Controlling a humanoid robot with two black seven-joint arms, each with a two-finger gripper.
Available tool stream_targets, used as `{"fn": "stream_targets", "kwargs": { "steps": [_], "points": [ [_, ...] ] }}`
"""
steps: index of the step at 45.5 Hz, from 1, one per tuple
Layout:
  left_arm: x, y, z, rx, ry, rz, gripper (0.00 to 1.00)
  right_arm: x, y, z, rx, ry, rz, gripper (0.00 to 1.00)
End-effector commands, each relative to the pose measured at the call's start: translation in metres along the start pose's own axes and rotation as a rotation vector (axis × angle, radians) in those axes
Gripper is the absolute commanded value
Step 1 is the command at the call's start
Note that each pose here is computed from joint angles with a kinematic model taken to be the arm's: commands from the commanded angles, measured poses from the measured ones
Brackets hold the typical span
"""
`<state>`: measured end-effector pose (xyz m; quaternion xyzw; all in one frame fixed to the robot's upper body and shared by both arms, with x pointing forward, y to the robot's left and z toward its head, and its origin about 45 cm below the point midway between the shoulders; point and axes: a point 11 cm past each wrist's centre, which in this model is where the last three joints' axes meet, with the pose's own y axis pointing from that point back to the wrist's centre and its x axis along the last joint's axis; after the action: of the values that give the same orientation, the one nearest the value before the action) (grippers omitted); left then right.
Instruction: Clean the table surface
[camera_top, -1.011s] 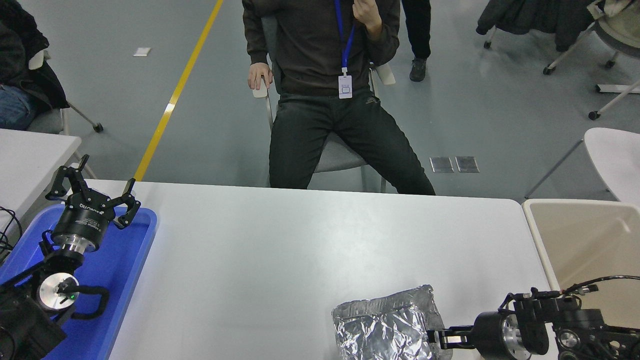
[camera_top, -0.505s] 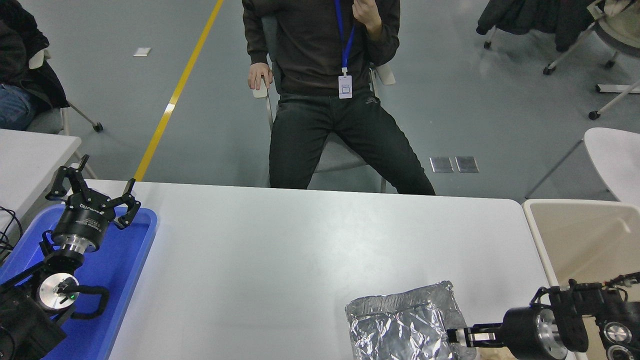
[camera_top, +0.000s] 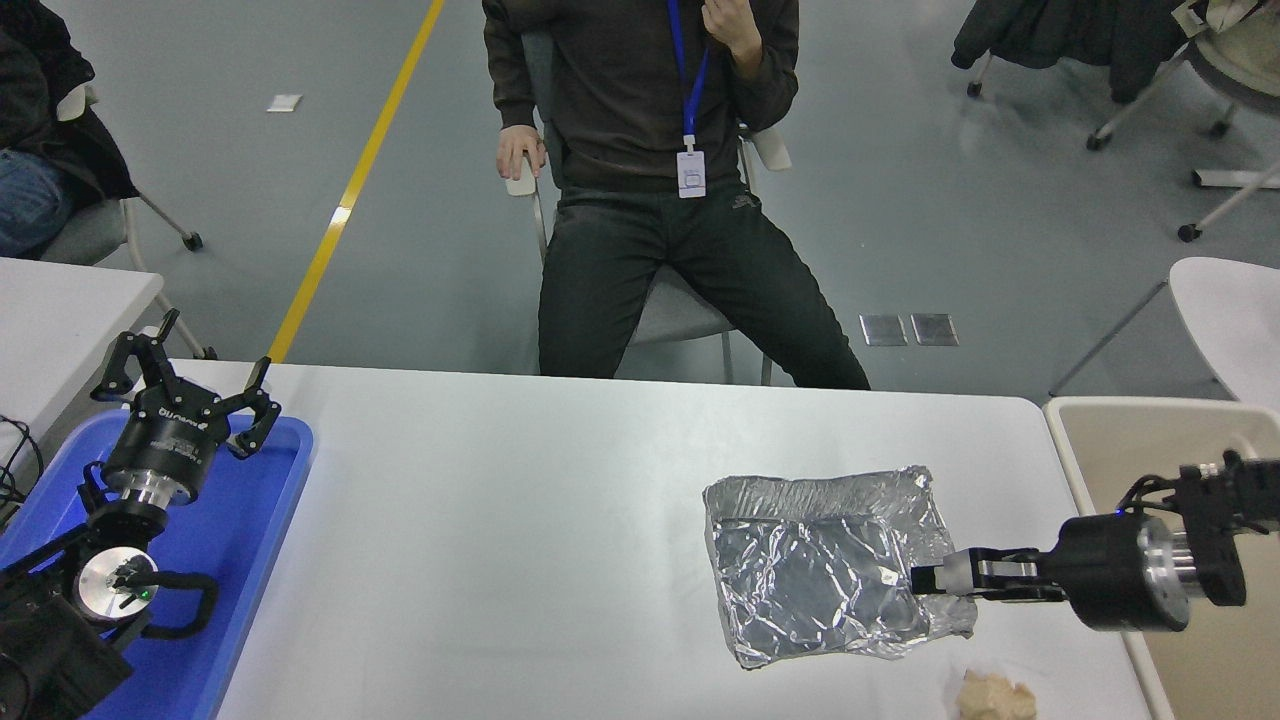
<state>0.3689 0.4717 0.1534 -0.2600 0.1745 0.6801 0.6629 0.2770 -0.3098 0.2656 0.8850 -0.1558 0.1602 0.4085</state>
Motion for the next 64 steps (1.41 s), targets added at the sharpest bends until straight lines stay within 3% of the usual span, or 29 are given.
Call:
{"fn": "stream_targets", "kwargs": {
  "steps": [1, 13, 38, 56, 64],
  "points": [
    [0.000, 0.000, 0.000, 0.000, 0.001, -0.001, 1.00, 0.024, 0.032, -0.010, 0.012, -0.017, 0.038, 0.00],
    [0.000, 0.000, 0.000, -0.001, 0.000, 0.001, 1.00, 0.043, 0.060, -0.008, -0.036, 0.008, 0.118, 0.00],
    [0.000, 0.000, 0.000, 0.000, 0.001, -0.001, 1.00, 0.110, 0.145, 0.069, -0.158, -0.227, 0.466, 0.00],
    [0.000, 0.000, 0.000, 0.000, 0.000, 0.001, 1.00, 0.118, 0.206, 0.142, -0.268, -0.428, 0.677, 0.00],
    [0.000, 0.000, 0.000, 0.000, 0.001, -0.001, 1.00, 0.106, 0.216, 0.167, -0.291, -0.524, 0.722, 0.00]
  ]
}}
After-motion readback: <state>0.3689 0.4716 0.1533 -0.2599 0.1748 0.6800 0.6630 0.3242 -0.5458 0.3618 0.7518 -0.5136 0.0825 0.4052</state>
